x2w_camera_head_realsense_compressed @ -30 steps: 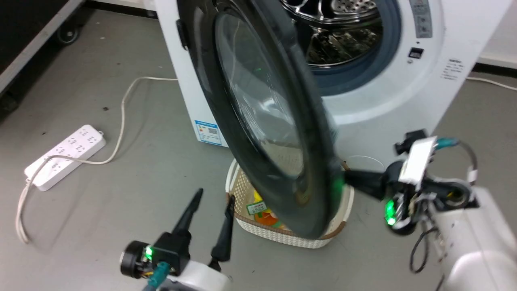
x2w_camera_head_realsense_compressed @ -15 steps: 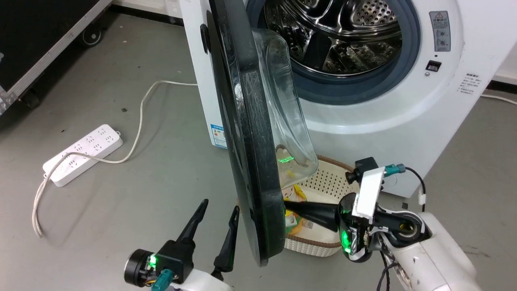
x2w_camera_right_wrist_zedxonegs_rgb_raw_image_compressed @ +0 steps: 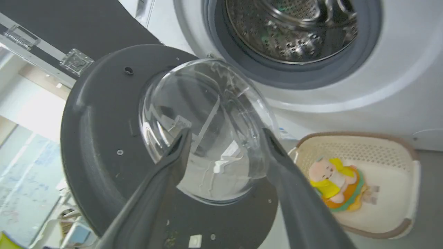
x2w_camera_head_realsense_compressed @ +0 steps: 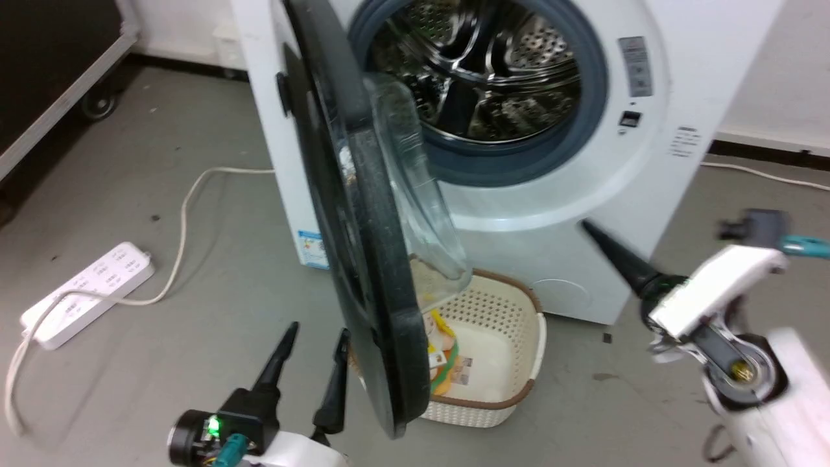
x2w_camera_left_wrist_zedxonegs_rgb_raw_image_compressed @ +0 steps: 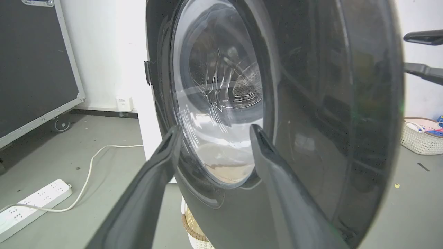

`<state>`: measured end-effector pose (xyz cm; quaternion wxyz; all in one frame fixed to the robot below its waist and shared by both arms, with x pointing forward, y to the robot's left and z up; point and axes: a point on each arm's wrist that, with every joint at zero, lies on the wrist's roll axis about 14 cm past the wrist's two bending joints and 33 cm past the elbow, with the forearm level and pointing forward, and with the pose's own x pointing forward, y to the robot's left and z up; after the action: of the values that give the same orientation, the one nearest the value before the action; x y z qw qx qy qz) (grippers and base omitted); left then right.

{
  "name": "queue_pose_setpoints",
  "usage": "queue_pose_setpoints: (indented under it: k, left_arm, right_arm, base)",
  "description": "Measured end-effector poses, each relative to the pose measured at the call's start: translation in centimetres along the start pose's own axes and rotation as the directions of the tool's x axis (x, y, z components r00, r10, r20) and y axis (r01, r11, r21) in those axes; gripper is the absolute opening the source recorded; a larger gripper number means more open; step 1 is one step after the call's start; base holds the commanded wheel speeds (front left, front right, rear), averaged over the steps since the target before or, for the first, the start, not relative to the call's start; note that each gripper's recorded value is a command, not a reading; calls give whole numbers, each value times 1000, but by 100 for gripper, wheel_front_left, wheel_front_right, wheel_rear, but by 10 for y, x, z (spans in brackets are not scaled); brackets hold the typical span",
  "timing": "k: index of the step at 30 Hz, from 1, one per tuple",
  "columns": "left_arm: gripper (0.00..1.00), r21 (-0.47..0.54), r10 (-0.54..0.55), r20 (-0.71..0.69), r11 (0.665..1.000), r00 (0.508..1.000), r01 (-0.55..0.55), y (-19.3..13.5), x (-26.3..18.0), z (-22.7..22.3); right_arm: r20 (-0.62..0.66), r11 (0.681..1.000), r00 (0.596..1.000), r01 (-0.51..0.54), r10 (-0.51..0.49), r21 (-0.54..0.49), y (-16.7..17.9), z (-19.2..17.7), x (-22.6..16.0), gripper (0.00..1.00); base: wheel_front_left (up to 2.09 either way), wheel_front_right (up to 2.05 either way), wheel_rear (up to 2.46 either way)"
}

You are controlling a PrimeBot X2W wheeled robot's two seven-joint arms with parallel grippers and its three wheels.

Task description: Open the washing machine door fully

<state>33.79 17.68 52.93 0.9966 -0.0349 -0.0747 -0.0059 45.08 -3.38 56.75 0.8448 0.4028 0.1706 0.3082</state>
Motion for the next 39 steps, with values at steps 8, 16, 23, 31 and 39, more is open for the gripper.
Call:
queue_pose_setpoints:
  k: [8,16,23,31,39]
  left_arm:
    - [100,3,-17,46,1000,999,17,2,9,13]
    - [100,-9,-53,24,999,998,54,-6,6,6]
    - [100,-21,-77,-2,997,997,76,-13,3,-3]
    - [100,-33,-89,-35,996,995,88,-17,-2,-13]
    - [81,-41,-83,-44,996,996,82,-16,-3,-16]
  right_arm:
    - [447,768,895,292,-9,-570,-28,60,-96,100]
    - [550,681,827,470,-118,-561,-49,29,-146,100]
    - [545,650,822,507,-166,-566,-46,-7,-157,100]
    - [564,636,810,522,-160,-569,-41,-5,-159,100]
    - [565,638,807,528,-170,-561,-45,-4,-159,100]
  base:
    - [0,0,0]
    - [0,0,0]
    - [0,0,0]
    - [0,0,0]
    - [0,0,0]
